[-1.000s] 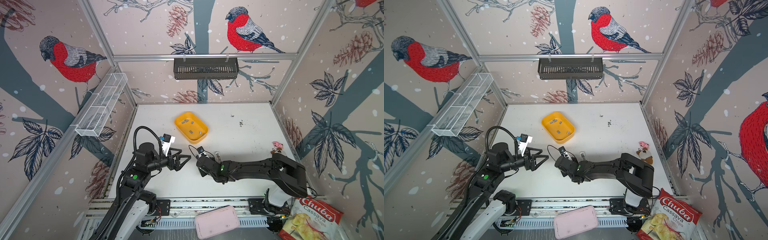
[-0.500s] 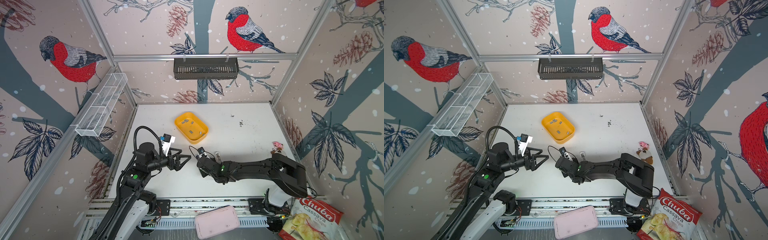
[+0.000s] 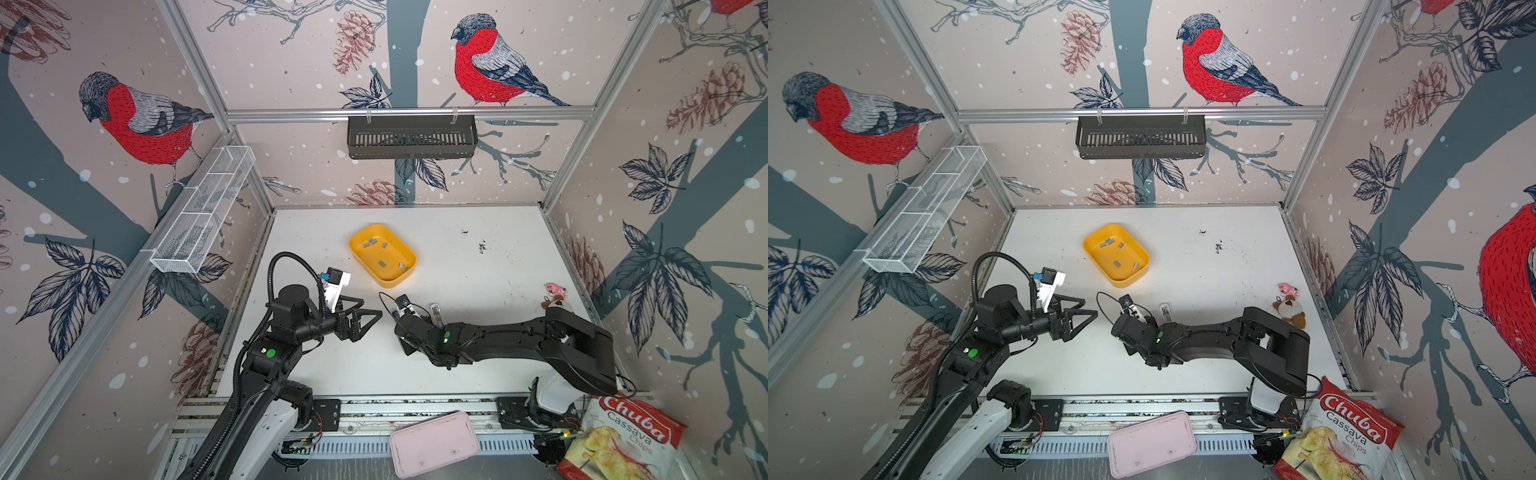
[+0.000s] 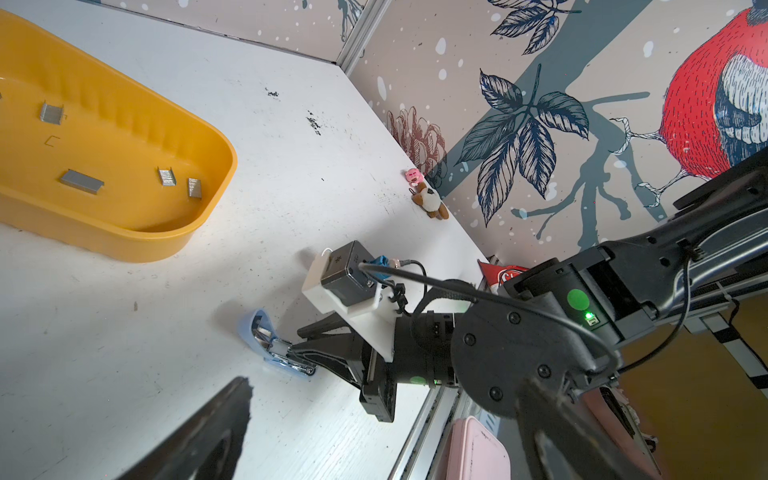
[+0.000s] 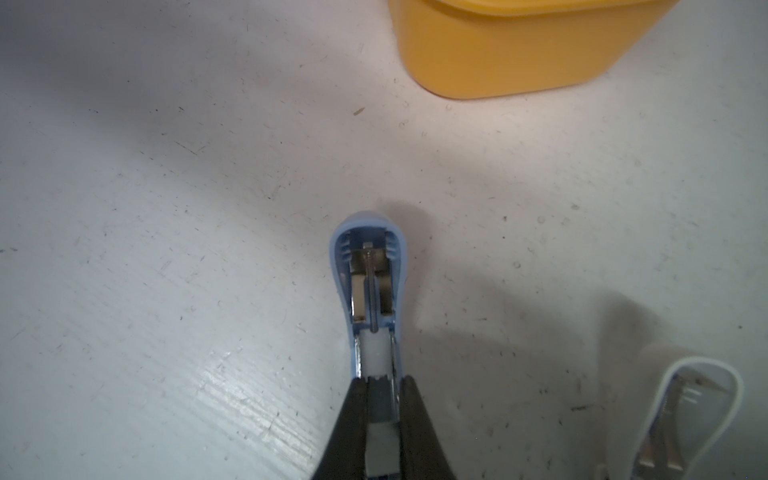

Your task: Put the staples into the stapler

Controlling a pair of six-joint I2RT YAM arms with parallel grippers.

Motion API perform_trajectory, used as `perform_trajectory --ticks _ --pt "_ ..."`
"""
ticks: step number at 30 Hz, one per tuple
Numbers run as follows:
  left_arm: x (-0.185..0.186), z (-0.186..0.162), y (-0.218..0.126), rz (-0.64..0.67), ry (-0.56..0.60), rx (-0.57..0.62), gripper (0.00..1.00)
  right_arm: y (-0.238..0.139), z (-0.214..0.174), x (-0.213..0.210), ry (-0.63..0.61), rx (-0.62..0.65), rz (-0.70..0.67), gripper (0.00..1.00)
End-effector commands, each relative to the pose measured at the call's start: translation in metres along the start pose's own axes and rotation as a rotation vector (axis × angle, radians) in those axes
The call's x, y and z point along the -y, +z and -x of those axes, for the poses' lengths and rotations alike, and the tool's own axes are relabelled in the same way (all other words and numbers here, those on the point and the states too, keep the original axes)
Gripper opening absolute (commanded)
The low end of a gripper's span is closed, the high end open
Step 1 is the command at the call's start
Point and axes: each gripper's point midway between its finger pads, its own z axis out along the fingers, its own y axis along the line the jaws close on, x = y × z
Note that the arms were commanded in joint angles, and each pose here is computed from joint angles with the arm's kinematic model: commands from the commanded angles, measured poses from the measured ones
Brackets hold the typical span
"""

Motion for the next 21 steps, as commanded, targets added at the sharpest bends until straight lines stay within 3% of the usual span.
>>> perform_trajectory --ticks 1,21 --pt "0.0035 0.005 0.0002 -0.017 0.022 0.017 0.99 0.0009 0.0002 -0.0012 0.006 0.003 0.003 0.12" --pt "0.0034 0.0057 -0.0001 -0.016 0.024 0.021 0.98 0.005 -0.0043 -0.0031 0.006 -0.012 0.005 0.11"
